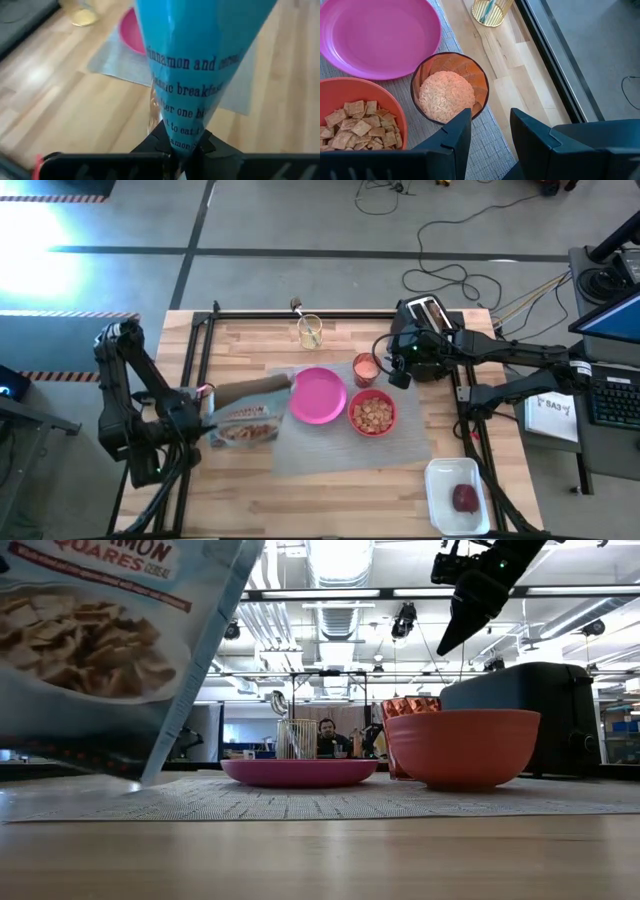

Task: Arrange a breakfast setting
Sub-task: Move the cereals to the top left of the table, then adjust the table mat to the center of the table

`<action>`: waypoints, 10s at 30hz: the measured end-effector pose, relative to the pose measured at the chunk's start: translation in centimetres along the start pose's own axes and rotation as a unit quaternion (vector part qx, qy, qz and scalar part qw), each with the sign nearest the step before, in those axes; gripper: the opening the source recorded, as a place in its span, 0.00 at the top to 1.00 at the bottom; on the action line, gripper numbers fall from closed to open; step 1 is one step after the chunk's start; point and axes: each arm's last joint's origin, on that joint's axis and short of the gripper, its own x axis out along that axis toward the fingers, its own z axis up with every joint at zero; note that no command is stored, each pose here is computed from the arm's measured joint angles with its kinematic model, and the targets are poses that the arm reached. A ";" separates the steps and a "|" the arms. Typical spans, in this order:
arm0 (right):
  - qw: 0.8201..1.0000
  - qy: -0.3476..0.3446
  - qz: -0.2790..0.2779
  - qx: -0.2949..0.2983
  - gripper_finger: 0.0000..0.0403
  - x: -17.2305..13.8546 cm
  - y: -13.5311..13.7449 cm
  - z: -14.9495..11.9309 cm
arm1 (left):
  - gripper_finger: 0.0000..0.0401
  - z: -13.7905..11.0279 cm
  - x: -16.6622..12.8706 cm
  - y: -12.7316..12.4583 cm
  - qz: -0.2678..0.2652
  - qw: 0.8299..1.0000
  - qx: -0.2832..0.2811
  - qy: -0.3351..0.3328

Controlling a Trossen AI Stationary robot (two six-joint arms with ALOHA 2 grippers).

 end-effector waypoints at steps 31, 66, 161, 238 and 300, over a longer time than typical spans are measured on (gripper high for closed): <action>1.000 0.000 0.000 0.000 0.68 0.0 0.0 0.0 | 1.00 2.6 4.9 -0.8 0.158 0.971 -0.176 -0.049; 1.000 0.000 0.000 0.000 0.68 0.0 0.0 0.0 | 1.00 9.6 5.5 -0.3 0.204 0.948 -0.242 0.026; 1.000 0.000 0.000 0.000 0.68 0.0 0.0 0.0 | 1.00 9.3 17.7 2.5 0.474 0.806 -0.350 0.043; 1.000 0.000 0.000 0.000 0.68 0.0 0.0 0.0 | 0.61 6.6 17.6 0.8 0.379 0.857 -0.340 0.082; 0.982 0.008 -0.034 -0.187 0.68 0.0 -0.2 0.0 | 0.61 4.0 24.0 3.0 -0.116 0.991 0.057 0.039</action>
